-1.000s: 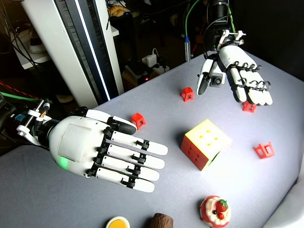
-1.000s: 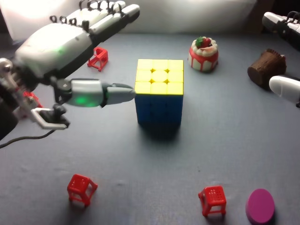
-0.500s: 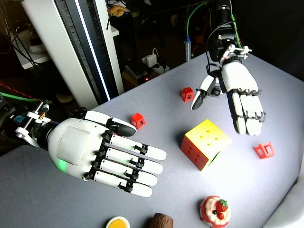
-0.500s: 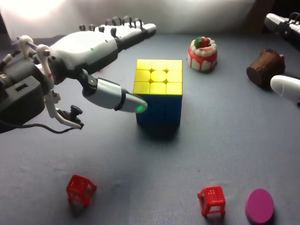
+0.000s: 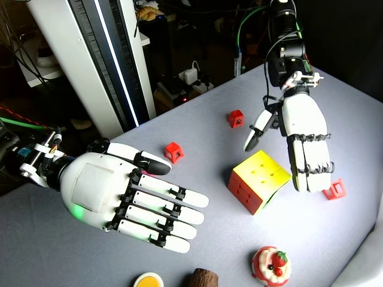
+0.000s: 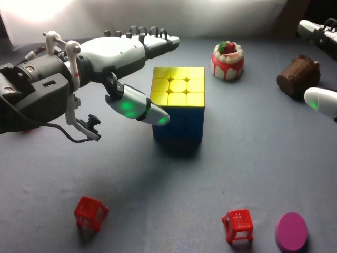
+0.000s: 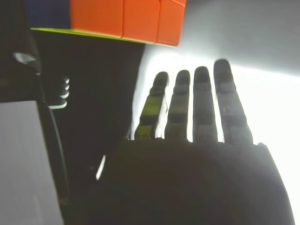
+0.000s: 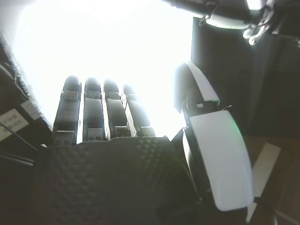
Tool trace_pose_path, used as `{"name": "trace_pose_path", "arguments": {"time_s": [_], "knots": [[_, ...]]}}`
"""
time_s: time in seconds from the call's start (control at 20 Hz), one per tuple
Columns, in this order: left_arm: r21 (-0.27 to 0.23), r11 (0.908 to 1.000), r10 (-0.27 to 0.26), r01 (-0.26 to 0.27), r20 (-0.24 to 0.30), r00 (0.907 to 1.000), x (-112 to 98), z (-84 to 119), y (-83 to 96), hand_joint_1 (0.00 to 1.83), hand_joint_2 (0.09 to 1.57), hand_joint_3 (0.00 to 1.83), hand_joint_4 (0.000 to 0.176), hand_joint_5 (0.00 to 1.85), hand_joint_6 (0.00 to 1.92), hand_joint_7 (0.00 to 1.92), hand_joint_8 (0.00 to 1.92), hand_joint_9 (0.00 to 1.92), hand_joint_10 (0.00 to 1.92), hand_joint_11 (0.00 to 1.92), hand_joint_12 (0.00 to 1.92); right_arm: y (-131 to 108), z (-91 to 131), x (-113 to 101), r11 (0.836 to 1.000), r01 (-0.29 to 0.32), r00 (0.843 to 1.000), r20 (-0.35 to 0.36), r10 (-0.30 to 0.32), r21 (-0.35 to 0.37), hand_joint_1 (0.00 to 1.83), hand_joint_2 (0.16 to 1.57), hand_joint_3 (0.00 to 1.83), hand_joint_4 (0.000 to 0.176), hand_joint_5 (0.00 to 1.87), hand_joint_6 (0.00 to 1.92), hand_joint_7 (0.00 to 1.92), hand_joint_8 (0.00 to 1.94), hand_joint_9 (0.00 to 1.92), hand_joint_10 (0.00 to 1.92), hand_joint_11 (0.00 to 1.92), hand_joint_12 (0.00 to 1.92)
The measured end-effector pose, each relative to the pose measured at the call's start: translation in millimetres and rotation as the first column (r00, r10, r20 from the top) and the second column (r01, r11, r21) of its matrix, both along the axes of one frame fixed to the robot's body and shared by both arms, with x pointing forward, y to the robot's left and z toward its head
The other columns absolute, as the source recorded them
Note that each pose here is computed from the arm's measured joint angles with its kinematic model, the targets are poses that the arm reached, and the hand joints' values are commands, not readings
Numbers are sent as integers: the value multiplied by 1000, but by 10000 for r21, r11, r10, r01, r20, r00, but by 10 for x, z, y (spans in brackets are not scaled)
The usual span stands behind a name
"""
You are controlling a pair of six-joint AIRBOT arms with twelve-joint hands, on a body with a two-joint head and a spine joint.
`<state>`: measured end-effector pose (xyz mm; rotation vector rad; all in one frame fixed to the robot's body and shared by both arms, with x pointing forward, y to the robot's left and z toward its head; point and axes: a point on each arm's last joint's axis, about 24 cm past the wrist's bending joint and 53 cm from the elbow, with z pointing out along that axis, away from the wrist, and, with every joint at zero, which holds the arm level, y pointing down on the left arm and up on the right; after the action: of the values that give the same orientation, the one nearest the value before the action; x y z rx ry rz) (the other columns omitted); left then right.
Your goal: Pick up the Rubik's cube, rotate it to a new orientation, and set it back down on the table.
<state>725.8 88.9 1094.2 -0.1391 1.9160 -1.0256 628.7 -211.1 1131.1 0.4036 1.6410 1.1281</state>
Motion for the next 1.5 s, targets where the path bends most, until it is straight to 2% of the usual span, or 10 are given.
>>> {"name": "trace_pose_path", "arguments": {"time_s": [0.1,0.2,0.35,1.0,1.05,1.1,1.15,1.25,1.4,1.5], "knots": [[115,9999,75,-73,-120,9999,29,-34,6,732,906,8,0,0,0,0,0,0,0,0,0,1,0,0,10000,0,10000,-1,0,1,524,1330,0,0,0,0,0,0,0,0,31,28],[138,9998,140,-139,-91,9999,69,-21,15,728,880,0,0,0,0,0,0,0,0,0,0,5,-12,-1,10000,0,10000,-35,0,6,547,1328,3,0,0,0,0,0,0,0,0,517],[229,9997,101,-95,-226,9997,70,-73,-41,718,817,0,0,0,0,0,0,0,0,0,0,6,-15,-2,10000,-7,10000,-46,7,-5,569,1328,0,0,0,0,0,0,0,0,0,756],[765,9971,7,41,-626,9980,84,-284,-178,745,961,31,0,0,0,0,0,0,0,22,11,24,-51,-12,10000,-26,9999,-127,26,21,516,1330,0,0,0,0,0,0,0,0,0,765],[766,9971,4,44,-631,9980,83,-285,-180,744,987,19,0,43,16,77,15,49,78,4,697,23,-52,-13,10000,-29,9999,-125,29,17,517,1326,0,0,0,0,0,0,0,0,0,842],[767,9970,3,45,-626,9980,83,-284,-180,774,997,7,0,125,38,178,118,9,675,0,1551,25,-52,-14,10000,-39,9999,-122,39,12,500,1325,0,0,0,0,0,0,0,0,0,862],[769,9970,5,43,-619,9981,84,-283,-178,852,1034,5,0,215,86,75,811,1,1335,0,1847,27,-53,-15,10000,-46,9999,-123,46,7,527,1329,1,0,0,0,0,0,0,0,0,868],[691,9976,-15,49,-488,9988,92,-235,-181,921,1031,0,0,338,156,39,1379,2,1789,151,1918,24,-52,-13,10000,-32,9999,-124,32,16,524,1336,2,0,0,0,0,0,0,0,0,696],[828,9965,-67,85,-216,9997,96,-170,-144,907,1051,3,0,576,195,374,1073,267,1492,218,1921,20,-59,-15,10000,-26,9999,-142,26,4,547,1329,0,0,0,0,0,0,0,0,0,643],[948,9954,-131,134,-36,9999,92,-125,-135,990,1070,5,0,710,177,458,1275,357,1743,395,1921,21,-60,-15,10000,-29,9999,-147,29,4,570,1336,2,0,0,0,0,0,0,0,0,636]]}}
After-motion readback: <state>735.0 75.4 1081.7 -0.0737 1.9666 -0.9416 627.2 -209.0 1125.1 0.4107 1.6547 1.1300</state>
